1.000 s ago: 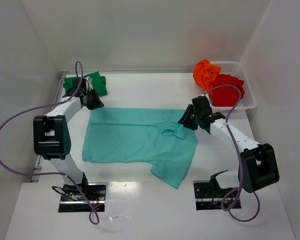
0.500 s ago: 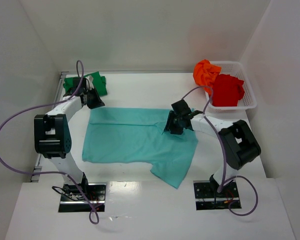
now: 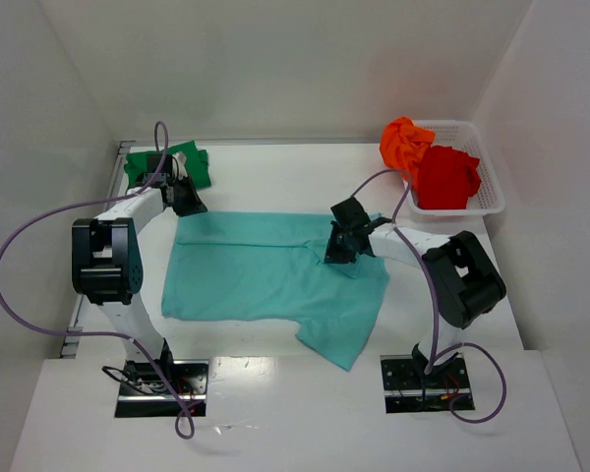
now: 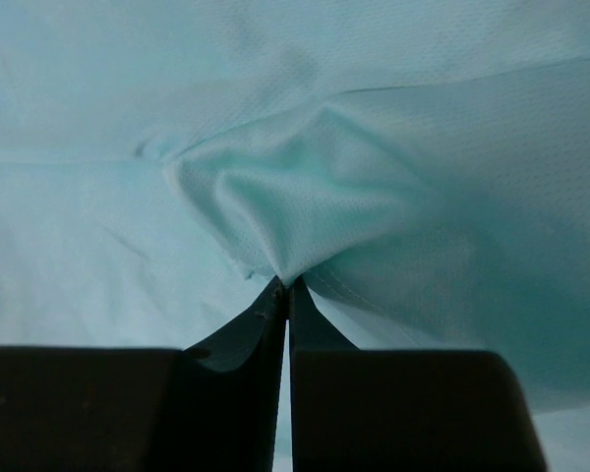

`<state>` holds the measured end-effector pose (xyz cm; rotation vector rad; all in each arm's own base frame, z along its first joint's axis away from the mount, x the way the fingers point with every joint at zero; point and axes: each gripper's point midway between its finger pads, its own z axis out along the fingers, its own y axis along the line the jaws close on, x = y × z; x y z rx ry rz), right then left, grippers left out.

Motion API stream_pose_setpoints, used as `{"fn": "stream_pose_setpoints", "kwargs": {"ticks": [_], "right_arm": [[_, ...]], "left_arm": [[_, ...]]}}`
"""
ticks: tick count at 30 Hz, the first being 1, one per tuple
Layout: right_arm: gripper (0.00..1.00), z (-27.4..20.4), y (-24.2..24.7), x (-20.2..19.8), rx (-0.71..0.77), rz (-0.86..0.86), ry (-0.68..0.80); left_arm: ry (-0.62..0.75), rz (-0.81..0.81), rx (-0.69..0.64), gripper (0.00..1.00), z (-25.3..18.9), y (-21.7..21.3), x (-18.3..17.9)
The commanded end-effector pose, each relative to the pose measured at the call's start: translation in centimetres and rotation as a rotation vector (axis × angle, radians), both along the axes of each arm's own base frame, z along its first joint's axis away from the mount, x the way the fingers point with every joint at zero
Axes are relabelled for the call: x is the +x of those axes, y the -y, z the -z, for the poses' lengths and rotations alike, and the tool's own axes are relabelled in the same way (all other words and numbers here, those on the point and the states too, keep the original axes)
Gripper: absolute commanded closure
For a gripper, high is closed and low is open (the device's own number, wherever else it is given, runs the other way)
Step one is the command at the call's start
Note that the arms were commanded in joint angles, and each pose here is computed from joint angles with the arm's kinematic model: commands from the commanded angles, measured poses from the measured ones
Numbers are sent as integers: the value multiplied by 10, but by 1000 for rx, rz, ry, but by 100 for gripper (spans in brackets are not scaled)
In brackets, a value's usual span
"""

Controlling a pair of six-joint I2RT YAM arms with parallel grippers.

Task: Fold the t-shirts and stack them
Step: Fold the flattened tshirt in 1/3 of the way

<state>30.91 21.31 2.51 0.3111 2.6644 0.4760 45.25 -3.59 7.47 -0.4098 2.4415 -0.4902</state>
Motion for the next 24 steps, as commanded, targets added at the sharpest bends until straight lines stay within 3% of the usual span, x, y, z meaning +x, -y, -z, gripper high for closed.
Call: {"fn": "stream_pose_setpoints", "kwargs": {"ticks": [1,16,19,21,24], "right_arm": [[95,-28,-18,10,70,-6,79],[94,-21,-16,-15,73,-2,22],[84,-28,-15,-15,73,2,36],[64,-37,-13,-12,62,1,59],[54,-60,-1,-7,4,6,109]], "left_arm": [[52,29,10,92,-14,0,12],[43,29,9,89,-12,0,12],[36,36,14,89,-10,-1,11],[36,36,15,87,-10,-1,11],[38,42,20,84,-13,-1,9]]}}
